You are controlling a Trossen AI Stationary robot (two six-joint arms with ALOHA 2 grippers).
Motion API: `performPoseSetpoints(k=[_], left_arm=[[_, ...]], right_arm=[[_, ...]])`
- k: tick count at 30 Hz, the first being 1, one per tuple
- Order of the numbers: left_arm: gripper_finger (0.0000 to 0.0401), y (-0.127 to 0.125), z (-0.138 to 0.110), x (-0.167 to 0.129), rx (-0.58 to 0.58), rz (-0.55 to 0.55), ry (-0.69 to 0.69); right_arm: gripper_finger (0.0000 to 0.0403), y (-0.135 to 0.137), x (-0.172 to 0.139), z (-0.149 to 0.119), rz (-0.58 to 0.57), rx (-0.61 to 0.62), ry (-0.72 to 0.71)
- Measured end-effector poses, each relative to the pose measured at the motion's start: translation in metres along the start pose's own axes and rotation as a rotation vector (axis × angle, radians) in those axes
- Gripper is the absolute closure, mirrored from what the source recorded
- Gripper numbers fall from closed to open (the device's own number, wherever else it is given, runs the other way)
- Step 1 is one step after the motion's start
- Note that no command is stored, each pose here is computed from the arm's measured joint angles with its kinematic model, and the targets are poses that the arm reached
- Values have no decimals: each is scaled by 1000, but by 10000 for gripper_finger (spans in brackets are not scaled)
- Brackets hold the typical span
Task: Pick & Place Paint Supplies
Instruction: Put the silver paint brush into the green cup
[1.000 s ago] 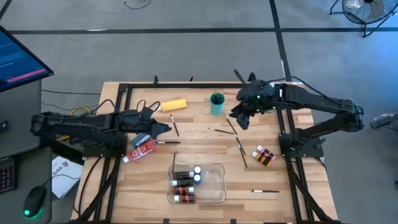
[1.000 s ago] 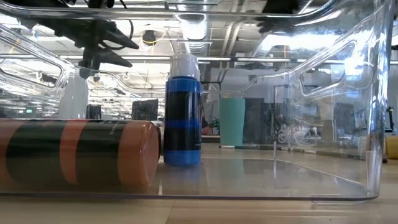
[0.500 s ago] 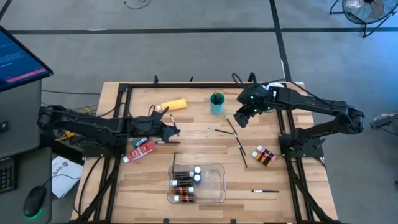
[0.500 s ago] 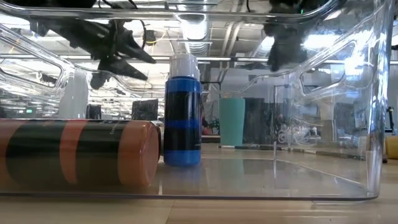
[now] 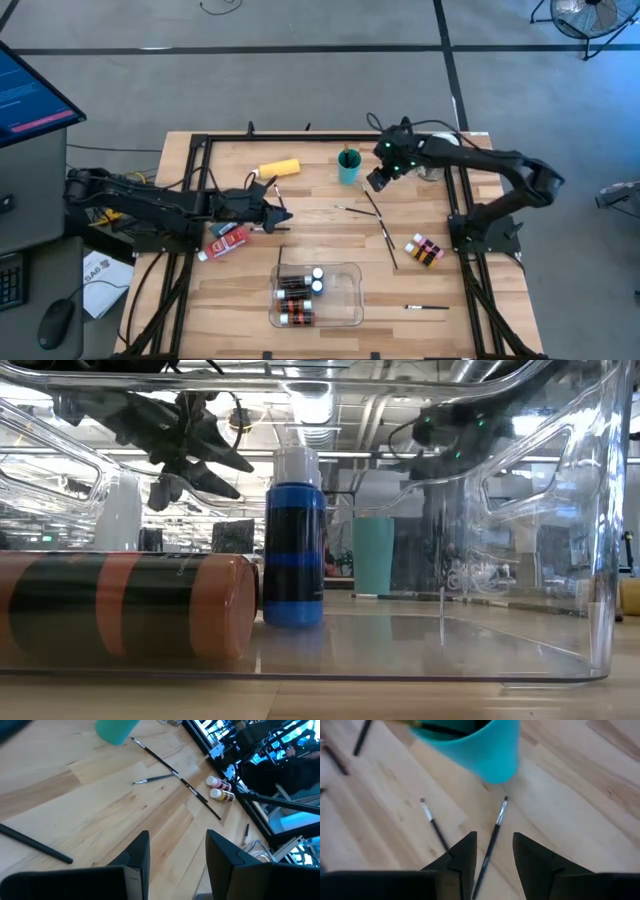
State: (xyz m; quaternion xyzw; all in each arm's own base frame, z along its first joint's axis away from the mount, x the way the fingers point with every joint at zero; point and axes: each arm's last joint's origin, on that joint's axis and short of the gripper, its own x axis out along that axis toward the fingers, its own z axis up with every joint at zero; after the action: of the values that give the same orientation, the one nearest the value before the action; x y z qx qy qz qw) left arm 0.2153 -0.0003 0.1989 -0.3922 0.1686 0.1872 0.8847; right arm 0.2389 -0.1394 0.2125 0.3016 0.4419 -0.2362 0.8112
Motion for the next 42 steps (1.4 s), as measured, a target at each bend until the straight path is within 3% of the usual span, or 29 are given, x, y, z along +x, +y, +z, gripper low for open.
performPoseSetpoints(k=[4, 13, 19, 26, 32, 38, 42], left_arm=[[302, 0, 0, 0, 1, 0, 0], [302, -2, -3, -1, 7, -36, 41], [302, -5, -5, -1, 10, -48, 47], [302, -5, -4, -1, 0, -54, 42], [302, -6, -3, -1, -2, -58, 34], [302, -6, -2, -1, -7, -64, 24], [302, -6, -2, -1, -8, -64, 18]], right_arm=[[283, 8, 15, 5, 30, -45, -37], [283, 34, 10, 11, 73, -144, -180], [283, 43, 16, -1, 72, -184, -155], [295, 36, 23, -33, 82, -120, -102], [295, 51, 9, -40, 137, -241, -152], [295, 58, 15, -57, 119, -296, -29], [296, 64, 20, -62, 120, -262, 6]])
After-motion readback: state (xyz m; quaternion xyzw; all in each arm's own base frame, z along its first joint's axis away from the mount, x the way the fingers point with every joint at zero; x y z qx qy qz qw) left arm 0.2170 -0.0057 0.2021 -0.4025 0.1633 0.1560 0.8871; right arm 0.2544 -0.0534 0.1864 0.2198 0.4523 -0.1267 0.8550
